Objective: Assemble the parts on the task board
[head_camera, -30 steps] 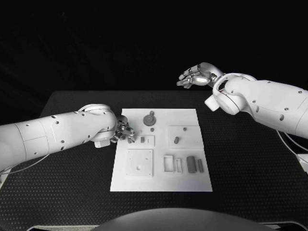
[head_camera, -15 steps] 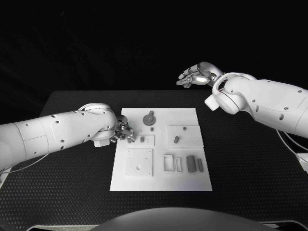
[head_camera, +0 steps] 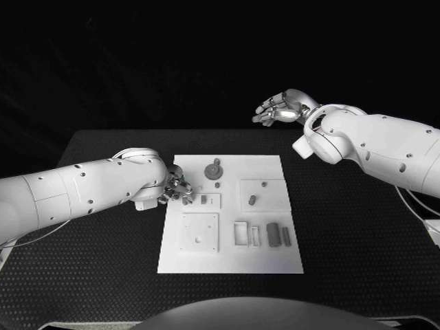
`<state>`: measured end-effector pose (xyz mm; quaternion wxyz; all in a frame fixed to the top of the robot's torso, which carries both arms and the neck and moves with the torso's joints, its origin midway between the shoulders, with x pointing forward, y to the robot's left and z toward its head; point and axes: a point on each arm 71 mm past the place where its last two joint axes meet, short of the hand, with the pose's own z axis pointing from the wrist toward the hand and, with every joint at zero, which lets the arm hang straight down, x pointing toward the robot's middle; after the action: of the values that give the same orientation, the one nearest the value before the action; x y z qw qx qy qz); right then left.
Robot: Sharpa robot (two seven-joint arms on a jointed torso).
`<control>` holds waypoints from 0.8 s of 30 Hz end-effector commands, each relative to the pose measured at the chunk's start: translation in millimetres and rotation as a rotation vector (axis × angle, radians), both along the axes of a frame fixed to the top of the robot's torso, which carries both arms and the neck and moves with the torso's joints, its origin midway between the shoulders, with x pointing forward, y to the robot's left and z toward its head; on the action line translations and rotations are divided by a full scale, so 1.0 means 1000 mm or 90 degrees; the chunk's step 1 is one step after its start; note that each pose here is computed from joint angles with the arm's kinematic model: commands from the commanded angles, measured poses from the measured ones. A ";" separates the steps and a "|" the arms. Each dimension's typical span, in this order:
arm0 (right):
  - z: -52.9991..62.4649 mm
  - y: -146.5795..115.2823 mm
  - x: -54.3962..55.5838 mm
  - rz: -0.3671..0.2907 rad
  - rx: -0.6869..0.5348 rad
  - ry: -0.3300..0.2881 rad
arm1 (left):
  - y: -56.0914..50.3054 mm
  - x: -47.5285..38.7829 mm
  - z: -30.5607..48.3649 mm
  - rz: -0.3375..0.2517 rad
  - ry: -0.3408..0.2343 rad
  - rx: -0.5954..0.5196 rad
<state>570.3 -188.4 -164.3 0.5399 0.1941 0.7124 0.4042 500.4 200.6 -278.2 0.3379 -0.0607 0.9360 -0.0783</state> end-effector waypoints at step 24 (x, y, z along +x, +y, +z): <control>0.000 0.001 0.000 0.006 -0.001 -0.001 | -0.002 0.0005 -0.0032 0.000 -0.005 0.021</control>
<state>570.2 -188.1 -164.3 0.5398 0.1938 0.7123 0.4045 501.0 198.6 -280.9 0.3403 -0.0580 0.9362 -0.0666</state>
